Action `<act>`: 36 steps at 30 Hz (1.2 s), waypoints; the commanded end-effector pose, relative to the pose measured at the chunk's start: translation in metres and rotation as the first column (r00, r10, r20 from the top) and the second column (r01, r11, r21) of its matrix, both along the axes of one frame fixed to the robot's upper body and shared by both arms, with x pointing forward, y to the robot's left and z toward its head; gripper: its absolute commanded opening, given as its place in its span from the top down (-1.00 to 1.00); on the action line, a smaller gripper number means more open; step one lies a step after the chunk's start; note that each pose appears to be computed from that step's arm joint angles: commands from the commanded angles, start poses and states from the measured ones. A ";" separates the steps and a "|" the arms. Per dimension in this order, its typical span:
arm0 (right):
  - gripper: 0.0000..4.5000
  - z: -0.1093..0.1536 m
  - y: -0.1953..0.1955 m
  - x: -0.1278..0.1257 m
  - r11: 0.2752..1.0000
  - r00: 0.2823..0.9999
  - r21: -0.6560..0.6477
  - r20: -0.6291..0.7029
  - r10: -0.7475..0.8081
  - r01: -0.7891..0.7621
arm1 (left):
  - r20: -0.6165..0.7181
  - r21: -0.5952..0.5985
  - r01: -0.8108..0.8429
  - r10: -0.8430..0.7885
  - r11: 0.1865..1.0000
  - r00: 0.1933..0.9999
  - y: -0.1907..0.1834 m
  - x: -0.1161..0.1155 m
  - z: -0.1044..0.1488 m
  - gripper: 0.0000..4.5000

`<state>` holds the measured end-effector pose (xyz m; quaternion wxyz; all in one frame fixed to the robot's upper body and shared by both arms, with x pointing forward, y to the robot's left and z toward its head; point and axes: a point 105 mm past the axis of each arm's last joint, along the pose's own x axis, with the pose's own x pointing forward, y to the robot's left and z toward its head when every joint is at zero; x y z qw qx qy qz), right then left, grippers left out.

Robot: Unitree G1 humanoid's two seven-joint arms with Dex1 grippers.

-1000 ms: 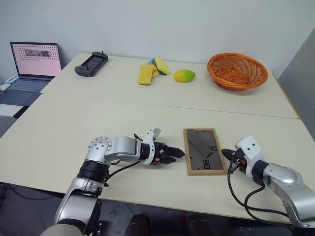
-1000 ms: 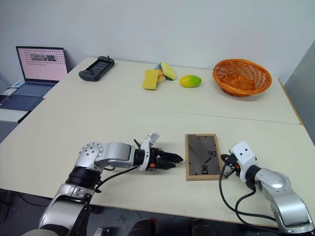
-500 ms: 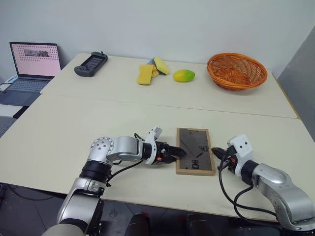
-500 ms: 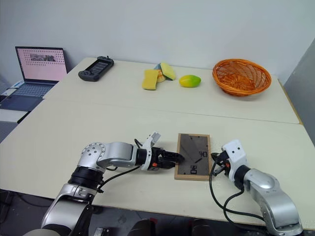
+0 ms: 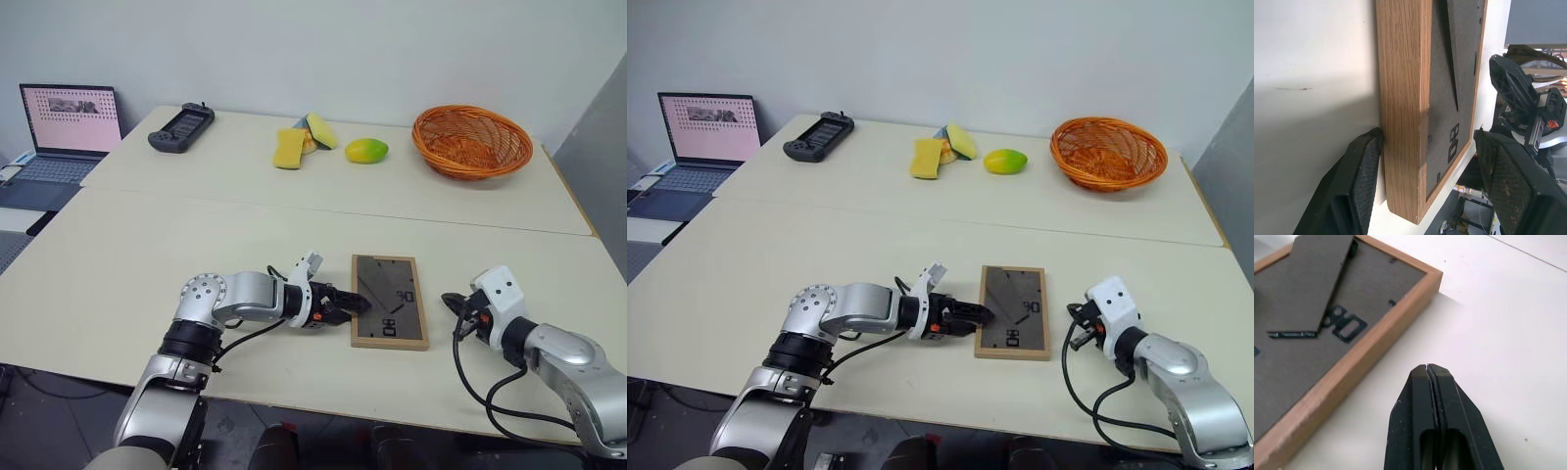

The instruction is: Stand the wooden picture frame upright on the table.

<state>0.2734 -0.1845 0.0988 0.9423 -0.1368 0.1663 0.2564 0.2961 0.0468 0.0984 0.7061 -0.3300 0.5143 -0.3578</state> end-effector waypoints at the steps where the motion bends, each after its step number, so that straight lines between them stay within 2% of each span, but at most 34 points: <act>1: 1.00 -0.010 0.008 -0.008 1.000 0.999 0.005 -0.021 0.031 -0.031 | -0.010 0.010 -0.007 0.007 1.000 1.000 0.000 -0.001 -0.004 -0.41; 6: 1.00 -0.021 0.024 -0.013 0.998 0.997 0.036 -0.046 0.058 -0.056 | -0.010 0.014 -0.002 0.002 1.000 1.000 0.001 -0.002 -0.005 -0.41; 17: 1.00 -0.001 0.060 0.001 0.986 0.996 0.141 0.014 0.090 -0.091 | -0.004 0.016 -0.007 0.007 1.000 1.000 0.002 0.000 -0.003 -0.41; 35: 1.00 -0.005 0.047 0.001 0.992 0.998 0.116 -0.004 0.060 -0.059 | -0.010 -0.021 -0.029 0.029 0.999 1.000 0.001 0.003 0.000 -0.41; 36: 1.00 -0.005 0.047 0.001 0.992 0.998 0.116 -0.004 0.059 -0.058 | -0.009 -0.022 -0.028 0.028 0.999 1.000 0.001 0.003 0.000 -0.34</act>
